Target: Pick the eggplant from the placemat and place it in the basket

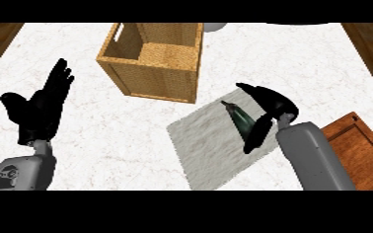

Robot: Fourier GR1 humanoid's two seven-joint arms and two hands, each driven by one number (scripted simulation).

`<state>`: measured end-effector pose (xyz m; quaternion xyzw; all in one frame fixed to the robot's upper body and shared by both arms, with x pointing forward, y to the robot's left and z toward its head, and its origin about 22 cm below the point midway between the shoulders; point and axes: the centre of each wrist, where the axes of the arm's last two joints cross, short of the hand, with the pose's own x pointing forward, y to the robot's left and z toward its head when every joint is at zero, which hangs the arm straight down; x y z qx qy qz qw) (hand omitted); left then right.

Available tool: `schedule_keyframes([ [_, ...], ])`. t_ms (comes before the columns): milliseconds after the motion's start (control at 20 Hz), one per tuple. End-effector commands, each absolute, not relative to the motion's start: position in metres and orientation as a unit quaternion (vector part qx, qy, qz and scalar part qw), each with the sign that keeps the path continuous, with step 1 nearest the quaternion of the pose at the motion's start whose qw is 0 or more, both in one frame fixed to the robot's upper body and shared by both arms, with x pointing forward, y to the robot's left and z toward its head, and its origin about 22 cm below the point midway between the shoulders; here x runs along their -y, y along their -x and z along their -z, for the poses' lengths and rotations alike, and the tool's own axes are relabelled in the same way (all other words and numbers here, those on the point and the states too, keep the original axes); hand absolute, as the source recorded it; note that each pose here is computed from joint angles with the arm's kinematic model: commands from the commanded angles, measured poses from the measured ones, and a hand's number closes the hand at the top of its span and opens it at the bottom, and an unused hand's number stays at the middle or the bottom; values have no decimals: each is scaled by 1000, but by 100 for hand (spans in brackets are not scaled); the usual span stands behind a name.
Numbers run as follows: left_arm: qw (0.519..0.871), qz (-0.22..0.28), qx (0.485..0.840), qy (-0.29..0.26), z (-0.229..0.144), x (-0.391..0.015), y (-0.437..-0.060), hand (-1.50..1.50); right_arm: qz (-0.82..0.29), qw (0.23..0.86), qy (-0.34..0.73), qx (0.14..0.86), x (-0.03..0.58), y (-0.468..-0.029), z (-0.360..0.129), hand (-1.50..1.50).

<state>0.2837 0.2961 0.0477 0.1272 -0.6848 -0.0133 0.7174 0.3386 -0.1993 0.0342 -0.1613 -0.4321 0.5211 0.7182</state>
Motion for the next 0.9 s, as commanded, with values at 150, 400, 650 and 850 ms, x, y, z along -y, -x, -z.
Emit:
schedule_keyframes([
  [150,716,15,688,-119,-28,-293,-293,0,-534,721,165,409,175,-356,-28,-150],
  [400,719,14,683,-127,-33,-284,-288,0,-558,718,134,394,199,-347,-7,-150],
  [650,714,9,688,-134,-48,-284,-294,0,-617,676,112,388,215,-323,9,150],
  [850,716,17,685,-134,-50,-289,-288,0,-584,702,84,398,193,-326,14,150],
])
